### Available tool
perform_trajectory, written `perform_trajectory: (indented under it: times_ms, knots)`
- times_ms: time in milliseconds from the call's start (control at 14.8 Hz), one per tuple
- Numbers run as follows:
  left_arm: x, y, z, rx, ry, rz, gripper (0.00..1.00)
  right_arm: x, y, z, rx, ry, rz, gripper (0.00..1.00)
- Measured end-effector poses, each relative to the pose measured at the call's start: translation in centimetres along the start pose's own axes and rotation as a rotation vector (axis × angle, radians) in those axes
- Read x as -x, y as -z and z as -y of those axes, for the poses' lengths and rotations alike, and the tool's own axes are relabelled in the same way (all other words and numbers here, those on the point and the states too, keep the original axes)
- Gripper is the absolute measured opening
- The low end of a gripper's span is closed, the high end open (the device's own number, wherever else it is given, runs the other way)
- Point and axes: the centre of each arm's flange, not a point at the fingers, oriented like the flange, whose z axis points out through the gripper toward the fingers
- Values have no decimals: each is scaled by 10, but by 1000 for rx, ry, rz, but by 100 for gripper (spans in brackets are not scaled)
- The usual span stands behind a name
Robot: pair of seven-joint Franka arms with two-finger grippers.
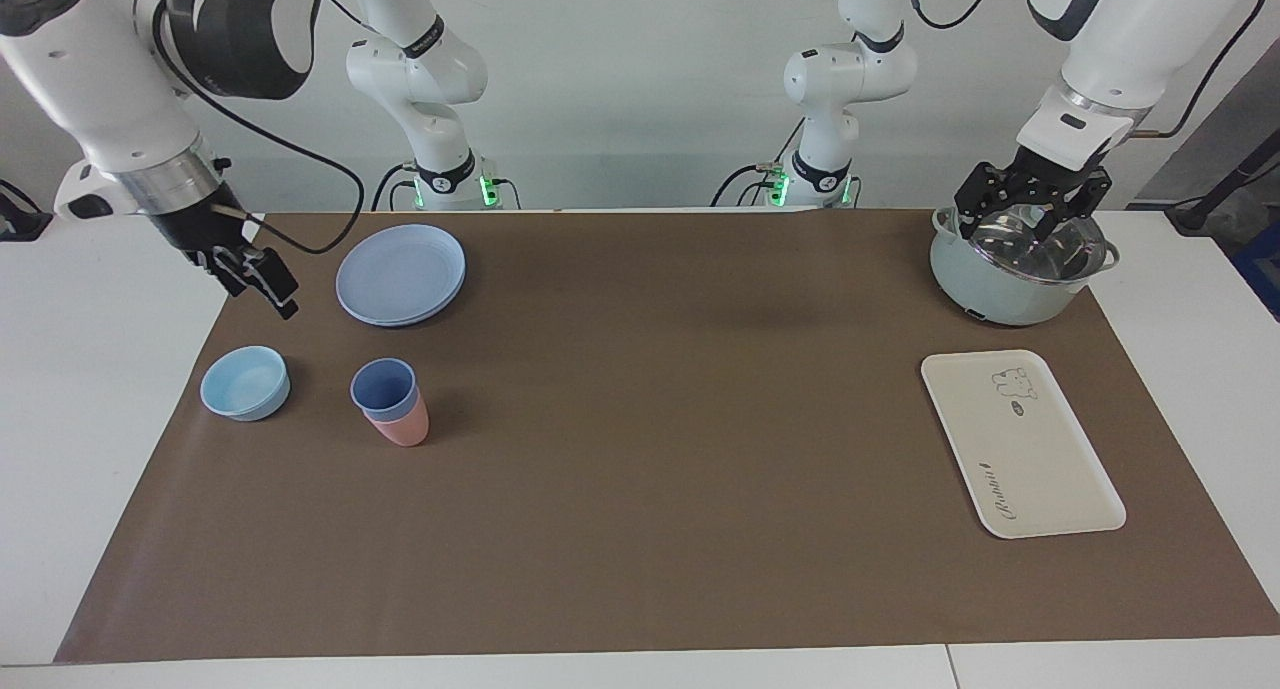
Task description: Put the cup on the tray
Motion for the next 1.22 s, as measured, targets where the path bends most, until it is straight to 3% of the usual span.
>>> perform_trajectory:
  times_ms: [405,743,1216]
  knots:
    - [0,0,0,0,0,0,100,-71,-60,-8,-69,-349,55,89]
    - [0,0,0,0,0,0,100,-100,-116,-14,-111,-541,152,89]
    - [0,0,0,0,13,0,100,-113,-212,-30,-215,-693,384,89]
